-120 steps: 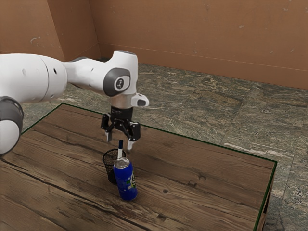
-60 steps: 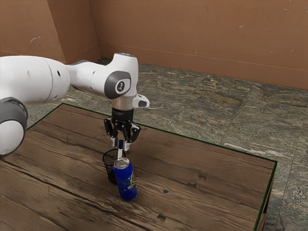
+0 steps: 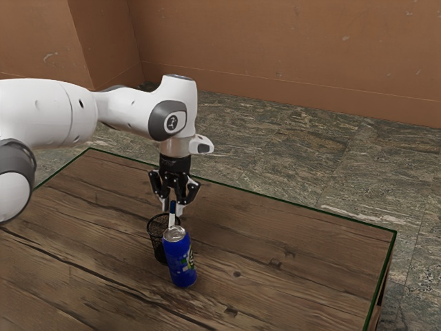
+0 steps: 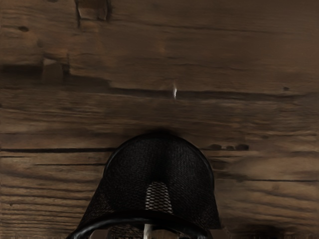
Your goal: Take the marker out of the pen holder and place it to the left of the pen holder.
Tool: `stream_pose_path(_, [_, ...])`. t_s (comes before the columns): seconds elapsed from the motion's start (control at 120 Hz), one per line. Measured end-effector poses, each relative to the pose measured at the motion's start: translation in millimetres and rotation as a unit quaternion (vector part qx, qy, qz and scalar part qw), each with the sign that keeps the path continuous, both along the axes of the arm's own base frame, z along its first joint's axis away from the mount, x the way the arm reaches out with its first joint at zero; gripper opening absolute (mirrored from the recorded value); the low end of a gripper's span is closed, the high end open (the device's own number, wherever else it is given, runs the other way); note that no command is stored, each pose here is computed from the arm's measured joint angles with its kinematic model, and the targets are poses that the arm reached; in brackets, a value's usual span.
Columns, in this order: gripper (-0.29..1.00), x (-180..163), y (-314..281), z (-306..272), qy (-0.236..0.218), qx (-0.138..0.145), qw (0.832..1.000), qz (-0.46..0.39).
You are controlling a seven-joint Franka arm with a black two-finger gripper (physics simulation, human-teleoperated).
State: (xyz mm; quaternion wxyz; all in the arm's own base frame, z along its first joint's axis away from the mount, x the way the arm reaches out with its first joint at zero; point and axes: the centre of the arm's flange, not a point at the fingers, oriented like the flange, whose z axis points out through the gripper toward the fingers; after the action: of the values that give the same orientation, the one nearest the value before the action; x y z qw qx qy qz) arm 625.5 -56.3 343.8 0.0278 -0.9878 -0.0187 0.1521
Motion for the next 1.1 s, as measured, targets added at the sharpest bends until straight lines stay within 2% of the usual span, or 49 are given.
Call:
stream_pose_path(0.208, [0.03, -1, 0, 0, 0.004, -0.001, 1.0, -0.002])
stream_pose_path(0.4, [-0.04, -4, 1, 7, 0.001, 0.001, 1.0, -0.003])
stream_pose_path(0.5, [-0.05, -10, 10, 50, -0.02, -0.003, 1.0, 0.003])
stream_pose_path(0.633, [-0.07, -35, 37, 146, -0.068, -0.017, 0.997, 0.019])
stream_pose_path(0.692, [-0.07, -42, 52, 166, -0.075, -0.012, 0.997, 0.028])
stream_pose_path(0.75, [-0.08, -44, 64, 156, -0.056, 0.008, 0.998, 0.03])
stream_pose_path(0.842, [-0.08, -50, 79, 106, 0.006, 0.074, 0.997, 0.013])
stream_pose_path(0.95, [-0.08, -54, 73, 38, 0.083, 0.139, 0.986, -0.025])
stream_pose_path(1.025, [-0.08, -56, 69, -1, 0.124, 0.165, 0.977, -0.043])
stream_pose_path(1.1, [-0.07, -57, 66, -18, 0.142, 0.178, 0.972, -0.053])
